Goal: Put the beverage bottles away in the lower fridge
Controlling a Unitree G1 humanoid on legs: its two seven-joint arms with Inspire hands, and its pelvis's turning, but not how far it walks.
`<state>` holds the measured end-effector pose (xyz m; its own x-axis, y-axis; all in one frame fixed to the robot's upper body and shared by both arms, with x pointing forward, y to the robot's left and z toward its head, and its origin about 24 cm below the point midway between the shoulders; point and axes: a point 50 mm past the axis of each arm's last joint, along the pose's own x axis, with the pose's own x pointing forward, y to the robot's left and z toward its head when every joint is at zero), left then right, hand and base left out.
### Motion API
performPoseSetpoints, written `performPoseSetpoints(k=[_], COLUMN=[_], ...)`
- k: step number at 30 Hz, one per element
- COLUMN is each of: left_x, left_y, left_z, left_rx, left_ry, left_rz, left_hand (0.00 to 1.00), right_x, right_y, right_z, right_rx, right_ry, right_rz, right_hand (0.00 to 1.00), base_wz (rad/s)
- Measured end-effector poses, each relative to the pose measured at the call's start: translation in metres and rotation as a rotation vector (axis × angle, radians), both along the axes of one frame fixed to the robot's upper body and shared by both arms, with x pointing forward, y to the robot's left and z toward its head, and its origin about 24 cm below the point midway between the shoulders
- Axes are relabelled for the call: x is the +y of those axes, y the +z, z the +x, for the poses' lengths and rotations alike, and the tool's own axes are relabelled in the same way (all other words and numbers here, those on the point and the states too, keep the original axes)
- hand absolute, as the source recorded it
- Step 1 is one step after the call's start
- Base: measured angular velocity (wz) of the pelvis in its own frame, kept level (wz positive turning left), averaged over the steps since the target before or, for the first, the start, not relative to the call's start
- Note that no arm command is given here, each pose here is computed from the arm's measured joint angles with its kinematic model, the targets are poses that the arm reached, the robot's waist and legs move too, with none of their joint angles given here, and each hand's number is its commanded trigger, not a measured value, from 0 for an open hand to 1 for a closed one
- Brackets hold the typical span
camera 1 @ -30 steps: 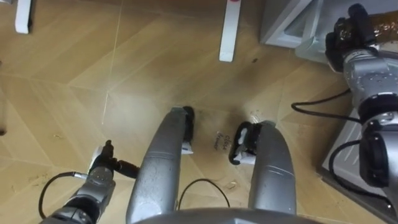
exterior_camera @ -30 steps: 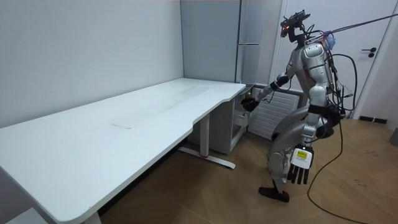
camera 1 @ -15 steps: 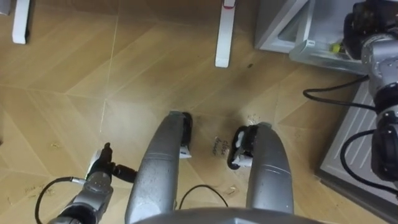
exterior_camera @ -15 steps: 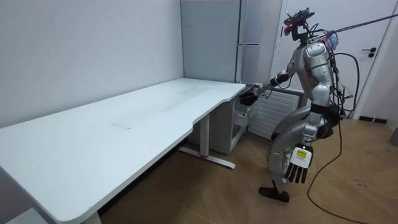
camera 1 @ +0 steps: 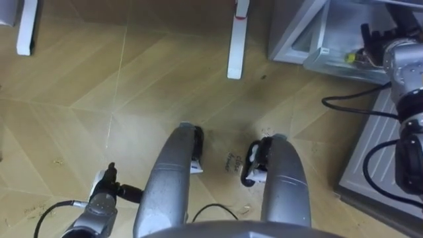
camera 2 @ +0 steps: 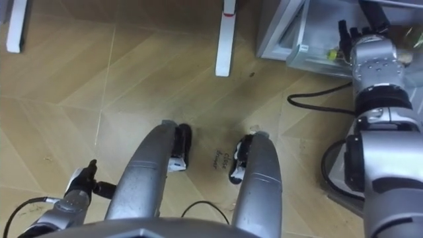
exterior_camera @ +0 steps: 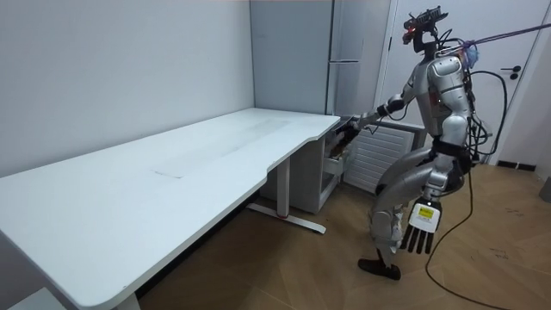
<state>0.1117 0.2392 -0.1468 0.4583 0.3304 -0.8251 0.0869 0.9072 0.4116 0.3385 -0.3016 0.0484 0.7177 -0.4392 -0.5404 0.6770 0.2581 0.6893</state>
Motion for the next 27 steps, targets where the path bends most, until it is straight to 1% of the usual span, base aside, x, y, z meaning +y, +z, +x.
performPoseSetpoints(k=[4,14,21,27], left_x=[0.001,0.001,0.006,0.007], left_y=[0.0,-0.002,-0.001,-0.002], left_z=[-0.001,-0.007,-0.005,-0.009], left_rx=[0.01,0.036,0.026,0.043], left_ry=[-0.005,-0.01,0.008,0.001], left_rz=[-0.01,-0.032,-0.043,-0.052], left_hand=[0.0,0.0,0.0,0.0], right_x=[-0.007,-0.014,-0.022,-0.028], right_y=[-0.014,-0.034,-0.062,-0.081], right_z=[-0.009,-0.026,-0.055,-0.078], right_rx=[0.022,0.004,0.099,0.191], right_ry=[0.005,0.04,0.066,0.076], right_rz=[-0.017,-0.044,-0.106,-0.151], right_hand=[0.0,0.0,0.0,0.0], base_wz=[0.0,0.0,-0.09,-0.02])
